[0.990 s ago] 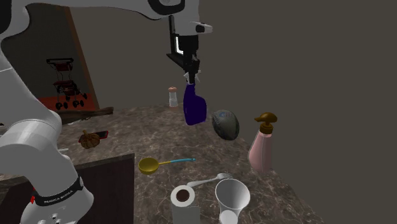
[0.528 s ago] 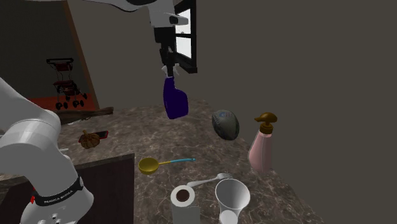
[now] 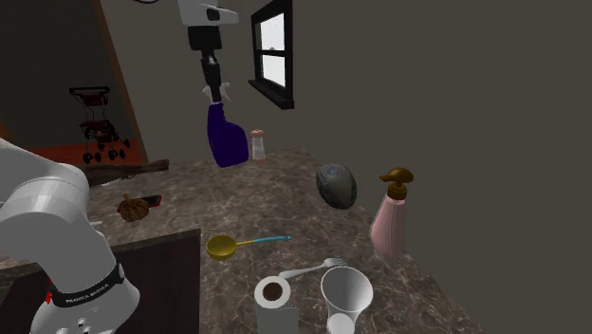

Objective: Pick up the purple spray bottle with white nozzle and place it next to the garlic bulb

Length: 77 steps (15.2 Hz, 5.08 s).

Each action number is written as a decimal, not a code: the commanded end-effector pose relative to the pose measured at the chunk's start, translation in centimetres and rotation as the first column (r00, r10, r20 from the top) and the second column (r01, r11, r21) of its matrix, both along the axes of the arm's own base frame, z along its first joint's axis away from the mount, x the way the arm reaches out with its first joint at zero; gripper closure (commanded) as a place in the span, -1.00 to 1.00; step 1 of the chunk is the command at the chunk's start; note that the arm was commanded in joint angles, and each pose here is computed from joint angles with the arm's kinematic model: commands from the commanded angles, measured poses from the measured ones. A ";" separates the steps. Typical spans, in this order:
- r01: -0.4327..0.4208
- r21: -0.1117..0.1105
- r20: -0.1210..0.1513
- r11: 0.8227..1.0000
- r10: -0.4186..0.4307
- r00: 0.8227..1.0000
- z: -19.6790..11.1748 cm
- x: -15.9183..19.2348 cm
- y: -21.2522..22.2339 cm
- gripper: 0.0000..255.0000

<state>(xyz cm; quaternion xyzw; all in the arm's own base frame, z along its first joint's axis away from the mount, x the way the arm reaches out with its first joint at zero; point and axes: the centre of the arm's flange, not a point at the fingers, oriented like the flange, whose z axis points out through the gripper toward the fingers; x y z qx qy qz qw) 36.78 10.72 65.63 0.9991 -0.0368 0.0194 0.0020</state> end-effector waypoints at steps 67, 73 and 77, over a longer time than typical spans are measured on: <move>0.001 0.000 0.000 1.000 -0.001 1.000 -16.3 -21.4 16.2 1.00; 0.001 0.000 0.000 1.000 -0.001 1.000 -19.5 -21.4 16.2 1.00; 0.001 0.000 0.000 1.000 -0.001 1.000 -21.6 -21.4 16.2 1.00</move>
